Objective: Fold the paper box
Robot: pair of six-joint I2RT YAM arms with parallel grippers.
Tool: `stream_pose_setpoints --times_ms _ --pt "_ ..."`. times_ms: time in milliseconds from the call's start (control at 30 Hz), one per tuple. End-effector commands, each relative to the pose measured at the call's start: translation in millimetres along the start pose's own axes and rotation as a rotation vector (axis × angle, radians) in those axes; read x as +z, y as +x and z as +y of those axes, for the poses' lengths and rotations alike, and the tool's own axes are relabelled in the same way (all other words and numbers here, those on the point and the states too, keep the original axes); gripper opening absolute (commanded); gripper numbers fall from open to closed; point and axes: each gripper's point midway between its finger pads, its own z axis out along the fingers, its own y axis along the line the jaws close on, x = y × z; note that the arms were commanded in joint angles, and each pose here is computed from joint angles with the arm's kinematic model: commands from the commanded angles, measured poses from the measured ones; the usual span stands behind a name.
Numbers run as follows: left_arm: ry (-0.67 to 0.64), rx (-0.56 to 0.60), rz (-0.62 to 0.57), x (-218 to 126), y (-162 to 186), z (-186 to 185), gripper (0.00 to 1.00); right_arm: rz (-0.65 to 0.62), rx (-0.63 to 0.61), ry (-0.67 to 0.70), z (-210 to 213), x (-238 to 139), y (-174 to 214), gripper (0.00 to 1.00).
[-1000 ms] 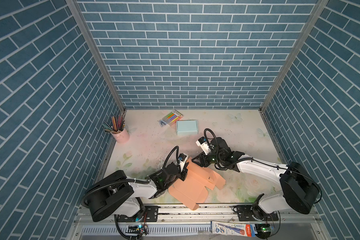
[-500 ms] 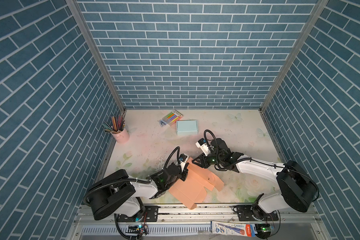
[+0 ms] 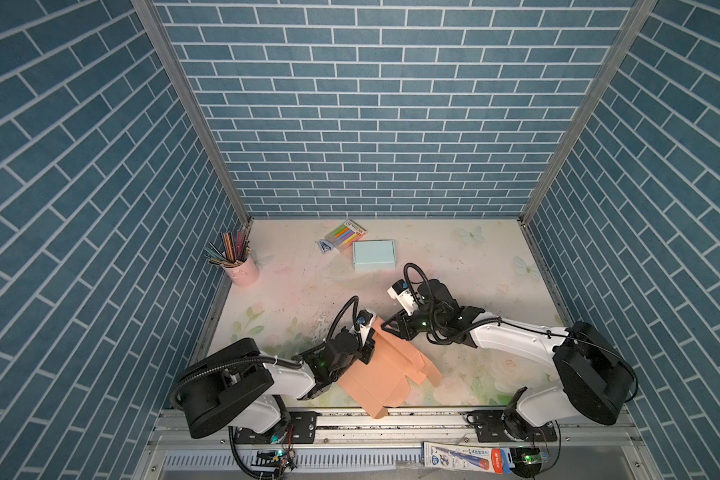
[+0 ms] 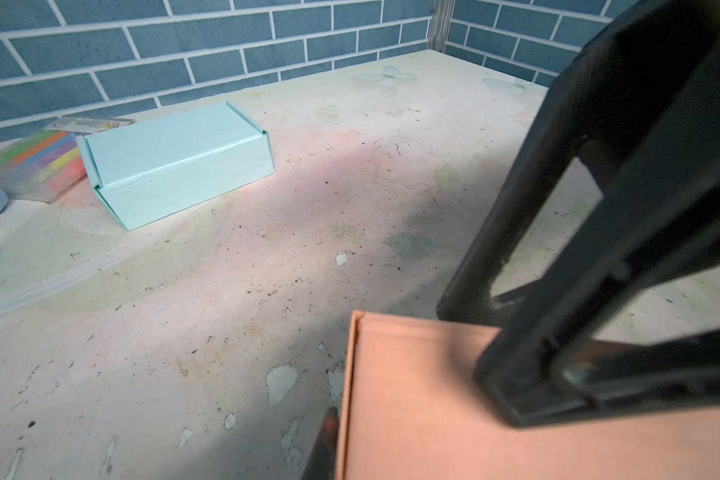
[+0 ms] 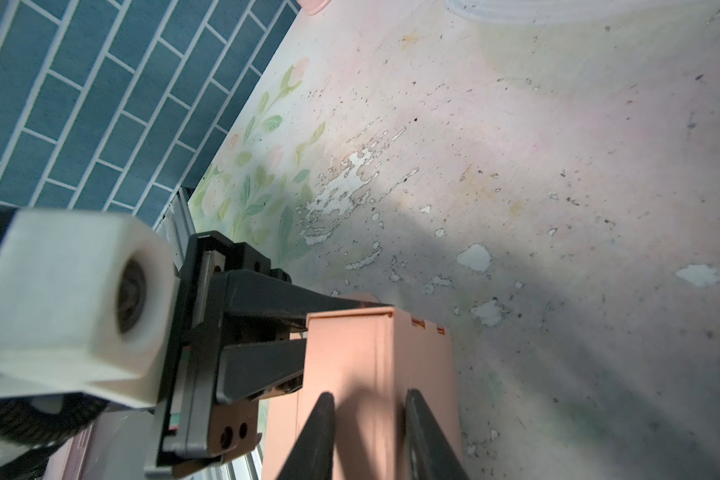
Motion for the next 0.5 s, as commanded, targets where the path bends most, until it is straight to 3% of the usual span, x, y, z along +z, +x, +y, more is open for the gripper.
stream_pose_setpoints --times_ms 0,100,467 --pt "-0.019 0.001 0.003 0 4 3 0.12 0.051 0.031 -0.049 14 4 19 0.29" --pt "-0.021 -0.002 0.004 -1 5 4 0.17 0.049 0.042 -0.03 9 4 24 0.29" --pt "-0.019 -0.01 0.008 -2 11 3 0.2 0.01 0.04 -0.002 8 0 12 0.33"
